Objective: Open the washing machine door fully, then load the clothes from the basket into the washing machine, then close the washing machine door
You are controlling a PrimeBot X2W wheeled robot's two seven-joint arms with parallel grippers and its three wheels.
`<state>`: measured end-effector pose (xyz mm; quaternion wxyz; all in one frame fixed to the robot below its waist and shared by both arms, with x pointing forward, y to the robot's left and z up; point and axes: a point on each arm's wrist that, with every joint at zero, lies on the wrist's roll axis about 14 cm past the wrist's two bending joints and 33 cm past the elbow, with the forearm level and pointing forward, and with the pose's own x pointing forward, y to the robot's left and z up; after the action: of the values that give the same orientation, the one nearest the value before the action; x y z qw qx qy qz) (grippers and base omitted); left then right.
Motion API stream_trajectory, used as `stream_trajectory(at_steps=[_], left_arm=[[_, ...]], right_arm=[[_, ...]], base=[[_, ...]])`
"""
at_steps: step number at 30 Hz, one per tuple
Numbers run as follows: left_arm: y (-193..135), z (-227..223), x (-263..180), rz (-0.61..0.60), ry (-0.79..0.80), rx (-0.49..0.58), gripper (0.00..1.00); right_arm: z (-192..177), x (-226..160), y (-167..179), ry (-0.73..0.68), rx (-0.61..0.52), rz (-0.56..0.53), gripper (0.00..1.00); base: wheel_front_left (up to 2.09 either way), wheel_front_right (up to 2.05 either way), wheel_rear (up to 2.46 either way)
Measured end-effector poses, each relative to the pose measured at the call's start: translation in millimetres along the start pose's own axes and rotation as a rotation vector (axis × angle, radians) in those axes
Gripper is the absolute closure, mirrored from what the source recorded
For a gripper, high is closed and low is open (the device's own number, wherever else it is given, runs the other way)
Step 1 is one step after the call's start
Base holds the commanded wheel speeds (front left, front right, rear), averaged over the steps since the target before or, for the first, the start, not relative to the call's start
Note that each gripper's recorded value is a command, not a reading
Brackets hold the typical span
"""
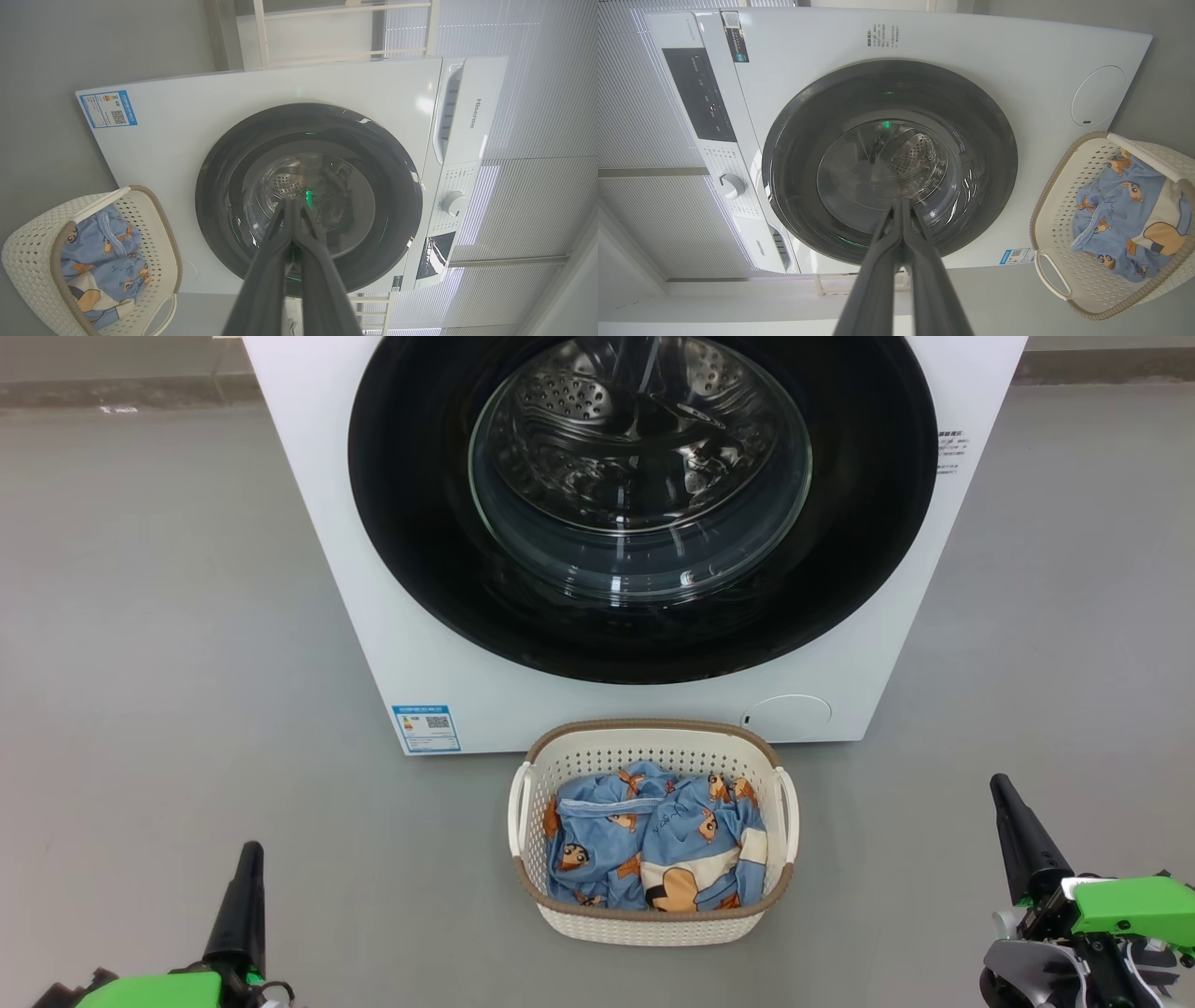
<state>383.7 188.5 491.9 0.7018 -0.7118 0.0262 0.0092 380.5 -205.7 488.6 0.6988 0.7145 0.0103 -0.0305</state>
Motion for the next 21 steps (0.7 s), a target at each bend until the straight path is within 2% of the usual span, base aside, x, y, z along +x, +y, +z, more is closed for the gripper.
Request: stream_trajectory(at_steps=[14, 15, 21], left_arm=[[0, 0, 0, 0.000, 0.000, 0.000, 1.00], [2, 0, 0, 0.007, 0.000, -0.001, 0.00], [34, -5, -13, 0.100, 0.002, -0.018, 0.00]], right_arm=[[0, 0, 0, 0.000, 0.000, 0.000, 1.00], [0, -1, -3, -0.001, 0.003, -0.008, 0.00], [-4, -15, -36, -0.005, 0.027, -0.107, 0.00]], base=[[0.00, 0.00, 0.00], [0.00, 0.00, 0.00], [0.00, 0.00, 0.00]])
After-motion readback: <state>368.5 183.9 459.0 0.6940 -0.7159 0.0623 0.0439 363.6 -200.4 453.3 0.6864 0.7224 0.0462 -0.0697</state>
